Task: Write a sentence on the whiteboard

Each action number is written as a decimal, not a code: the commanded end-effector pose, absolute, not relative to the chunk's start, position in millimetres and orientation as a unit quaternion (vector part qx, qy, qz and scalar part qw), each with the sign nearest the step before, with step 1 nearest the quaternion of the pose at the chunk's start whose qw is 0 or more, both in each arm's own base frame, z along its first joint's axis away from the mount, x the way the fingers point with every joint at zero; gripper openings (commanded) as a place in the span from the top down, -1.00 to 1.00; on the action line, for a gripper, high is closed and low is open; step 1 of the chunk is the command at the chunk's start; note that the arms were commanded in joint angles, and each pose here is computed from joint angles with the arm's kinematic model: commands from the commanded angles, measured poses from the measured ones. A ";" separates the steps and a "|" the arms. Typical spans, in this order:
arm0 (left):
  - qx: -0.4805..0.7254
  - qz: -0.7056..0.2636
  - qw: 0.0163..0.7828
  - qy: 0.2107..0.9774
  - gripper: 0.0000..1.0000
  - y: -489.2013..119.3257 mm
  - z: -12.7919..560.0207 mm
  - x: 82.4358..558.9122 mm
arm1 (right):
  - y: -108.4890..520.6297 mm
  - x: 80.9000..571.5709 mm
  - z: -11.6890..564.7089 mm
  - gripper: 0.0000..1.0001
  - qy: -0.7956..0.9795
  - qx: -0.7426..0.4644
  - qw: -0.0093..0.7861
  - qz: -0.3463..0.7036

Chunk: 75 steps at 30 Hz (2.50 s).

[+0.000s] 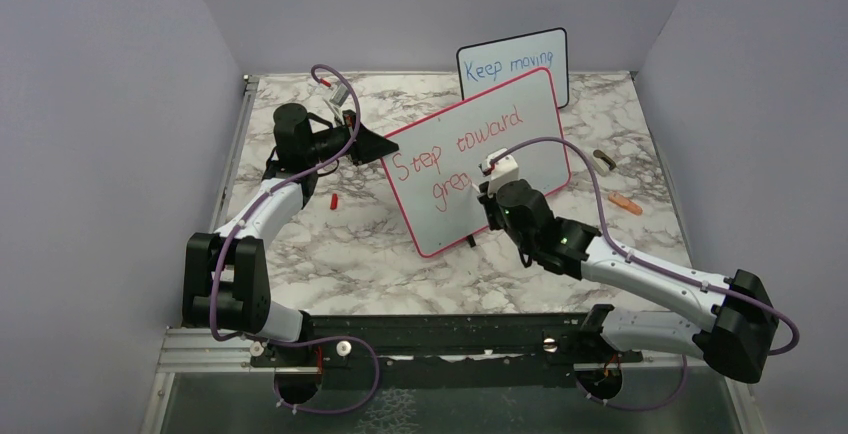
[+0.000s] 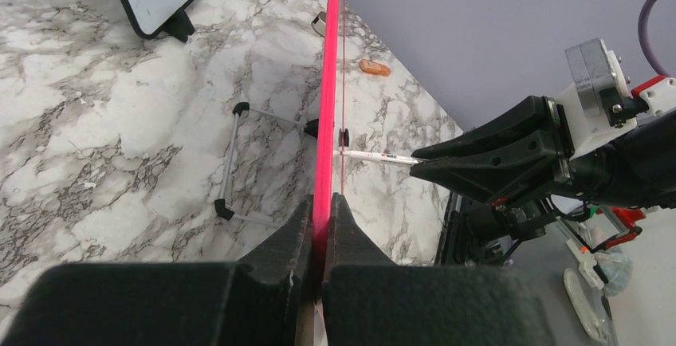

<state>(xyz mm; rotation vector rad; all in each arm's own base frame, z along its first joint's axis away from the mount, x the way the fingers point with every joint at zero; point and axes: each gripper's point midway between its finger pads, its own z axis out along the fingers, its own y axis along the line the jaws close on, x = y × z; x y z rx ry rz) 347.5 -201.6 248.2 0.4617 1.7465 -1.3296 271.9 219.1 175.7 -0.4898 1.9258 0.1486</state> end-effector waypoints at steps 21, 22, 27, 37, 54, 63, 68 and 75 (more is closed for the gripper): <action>0.177 -0.537 0.403 0.720 1.00 -202.0 230.8 346.6 | 202.0 283.9 209.3 1.00 0.790 -0.183 0.582 0.055; 0.177 -0.537 0.403 0.720 1.00 -202.2 231.0 346.3 | 201.9 284.2 209.3 0.99 0.790 -0.183 0.583 0.055; 0.177 -0.536 0.402 0.721 1.00 -202.1 230.3 346.7 | 201.7 286.3 210.2 1.00 0.788 -0.183 0.586 0.055; 0.176 -0.535 0.401 0.723 1.00 -201.7 228.8 347.2 | 203.8 288.5 210.7 1.00 0.785 -0.179 0.590 0.060; 0.176 -0.532 0.401 0.724 1.00 -201.6 228.7 347.6 | 213.5 291.1 208.8 1.00 0.784 -0.181 0.588 0.075; 0.177 -0.532 0.400 0.725 1.00 -202.2 227.9 347.2 | 221.6 291.5 205.2 1.00 0.786 -0.193 0.581 0.085; 0.178 -0.531 0.400 0.725 1.00 -202.8 228.0 346.9 | 228.9 293.7 213.4 0.99 0.777 -0.190 0.591 0.102; 0.178 -0.531 0.399 0.726 1.00 -202.4 227.2 347.3 | 234.5 294.0 210.0 0.99 0.781 -0.198 0.583 0.107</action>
